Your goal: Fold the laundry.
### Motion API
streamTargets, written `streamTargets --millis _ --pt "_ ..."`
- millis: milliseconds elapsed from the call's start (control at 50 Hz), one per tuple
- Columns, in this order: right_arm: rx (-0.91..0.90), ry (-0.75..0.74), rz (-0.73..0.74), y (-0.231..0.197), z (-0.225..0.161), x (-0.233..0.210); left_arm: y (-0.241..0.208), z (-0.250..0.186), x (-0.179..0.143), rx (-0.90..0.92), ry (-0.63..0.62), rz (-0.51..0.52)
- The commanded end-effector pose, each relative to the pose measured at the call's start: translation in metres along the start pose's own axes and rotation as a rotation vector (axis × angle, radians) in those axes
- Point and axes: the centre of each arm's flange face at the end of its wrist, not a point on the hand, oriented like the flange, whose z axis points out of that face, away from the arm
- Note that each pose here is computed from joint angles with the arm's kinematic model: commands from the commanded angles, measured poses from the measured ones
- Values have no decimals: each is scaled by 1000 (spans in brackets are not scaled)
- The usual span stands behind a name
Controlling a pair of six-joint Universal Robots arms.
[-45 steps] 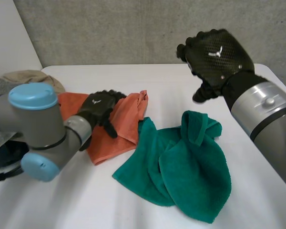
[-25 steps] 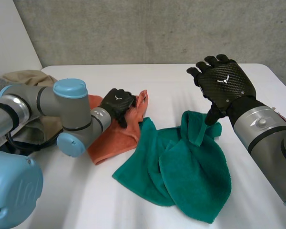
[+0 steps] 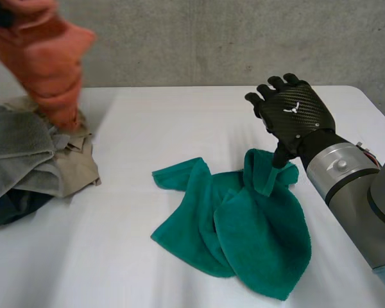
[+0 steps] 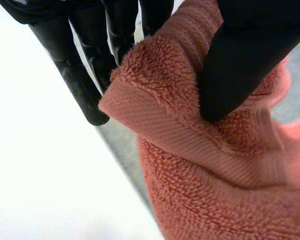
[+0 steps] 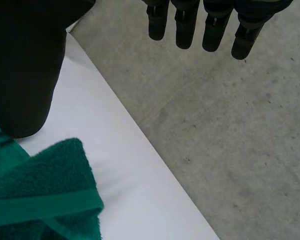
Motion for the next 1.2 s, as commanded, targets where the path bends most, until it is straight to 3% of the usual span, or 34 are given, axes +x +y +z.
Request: streamTargets --millis 20,160,320,480,580,660,720,840,980,1200 --pt "11 -27 1 -4 -3 -10 50 -14 0 -191 67 15" --pt "5 -10 -2 -4 -2 -5 77 -50 31 -323 216 28" --pt "-43 -18 -30 -6 0 15 63 -110 52 -431 346 30" --pt "-199 -202 -242 18 -9 12 46 -216 84 -571 655 -44" --pt "-145 -268 -373 37 -2 4 37 -298 106 -654 899 -99" --pt "-77 -311 -413 56 4 -8 37 -338 120 -679 1013 -92" --pt "-55 -322 -438 67 8 -15 42 -349 129 -668 1044 -66" --pt "-23 -291 -477 90 20 -25 65 -345 143 -635 981 38" --pt "23 -217 -493 102 34 -26 66 -344 158 -571 968 85" --pt "-2 -184 -407 106 37 -23 71 -347 176 -515 990 146"
